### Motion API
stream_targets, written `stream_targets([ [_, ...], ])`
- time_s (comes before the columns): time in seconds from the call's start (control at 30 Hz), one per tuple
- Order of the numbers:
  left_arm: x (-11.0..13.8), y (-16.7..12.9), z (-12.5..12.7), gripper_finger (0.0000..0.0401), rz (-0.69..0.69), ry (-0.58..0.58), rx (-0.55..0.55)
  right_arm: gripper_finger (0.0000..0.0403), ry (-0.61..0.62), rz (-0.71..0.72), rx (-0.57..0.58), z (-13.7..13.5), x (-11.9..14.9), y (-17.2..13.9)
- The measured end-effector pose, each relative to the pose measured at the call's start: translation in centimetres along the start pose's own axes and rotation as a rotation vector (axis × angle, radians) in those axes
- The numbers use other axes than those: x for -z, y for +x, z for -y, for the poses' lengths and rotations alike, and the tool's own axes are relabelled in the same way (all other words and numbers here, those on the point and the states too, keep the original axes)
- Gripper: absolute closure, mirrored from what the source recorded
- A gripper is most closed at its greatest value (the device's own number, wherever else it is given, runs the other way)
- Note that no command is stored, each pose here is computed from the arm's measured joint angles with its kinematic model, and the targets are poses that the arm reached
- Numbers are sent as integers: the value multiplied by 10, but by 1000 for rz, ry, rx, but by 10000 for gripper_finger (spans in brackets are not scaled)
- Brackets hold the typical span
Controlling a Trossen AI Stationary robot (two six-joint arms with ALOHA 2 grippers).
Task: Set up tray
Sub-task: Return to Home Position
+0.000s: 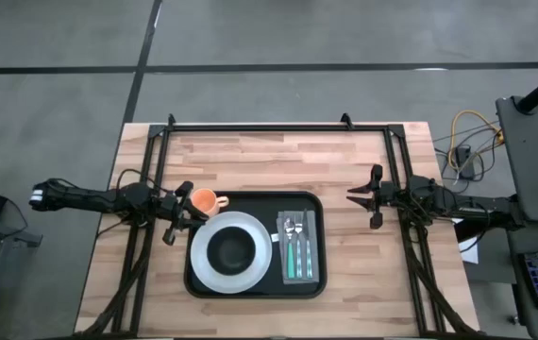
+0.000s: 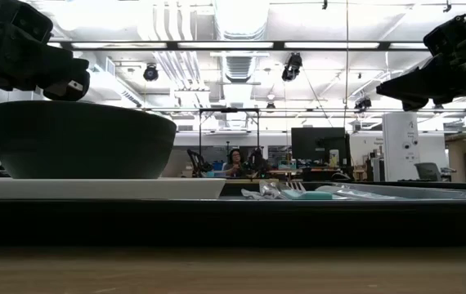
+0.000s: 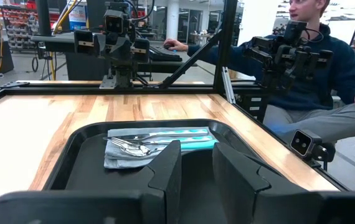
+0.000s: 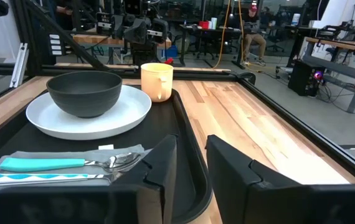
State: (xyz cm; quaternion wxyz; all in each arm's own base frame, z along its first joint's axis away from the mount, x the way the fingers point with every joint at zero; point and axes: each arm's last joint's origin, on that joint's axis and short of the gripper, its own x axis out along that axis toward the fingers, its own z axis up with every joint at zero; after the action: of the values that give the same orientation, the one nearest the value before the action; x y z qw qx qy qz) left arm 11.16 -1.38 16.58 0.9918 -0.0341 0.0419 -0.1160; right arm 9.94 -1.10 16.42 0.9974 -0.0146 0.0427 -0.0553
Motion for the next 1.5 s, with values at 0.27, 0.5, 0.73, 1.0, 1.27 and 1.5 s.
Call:
stream_targets([
  [0.27,0,0,0,326,0,0,0,335,0,0,0,0,0,0],
  [0.5,0,0,0,326,0,0,0,325,0,0,0,0,0,0],
  [0.73,0,0,0,326,0,0,0,317,0,0,0,0,0,0],
  [1.0,0,0,0,326,0,0,0,326,0,0,0,0,0,0],
  [1.27,0,0,0,326,0,0,0,335,0,0,0,0,0,0],
  [1.5,0,0,0,326,0,0,0,324,0,0,0,0,0,0],
])
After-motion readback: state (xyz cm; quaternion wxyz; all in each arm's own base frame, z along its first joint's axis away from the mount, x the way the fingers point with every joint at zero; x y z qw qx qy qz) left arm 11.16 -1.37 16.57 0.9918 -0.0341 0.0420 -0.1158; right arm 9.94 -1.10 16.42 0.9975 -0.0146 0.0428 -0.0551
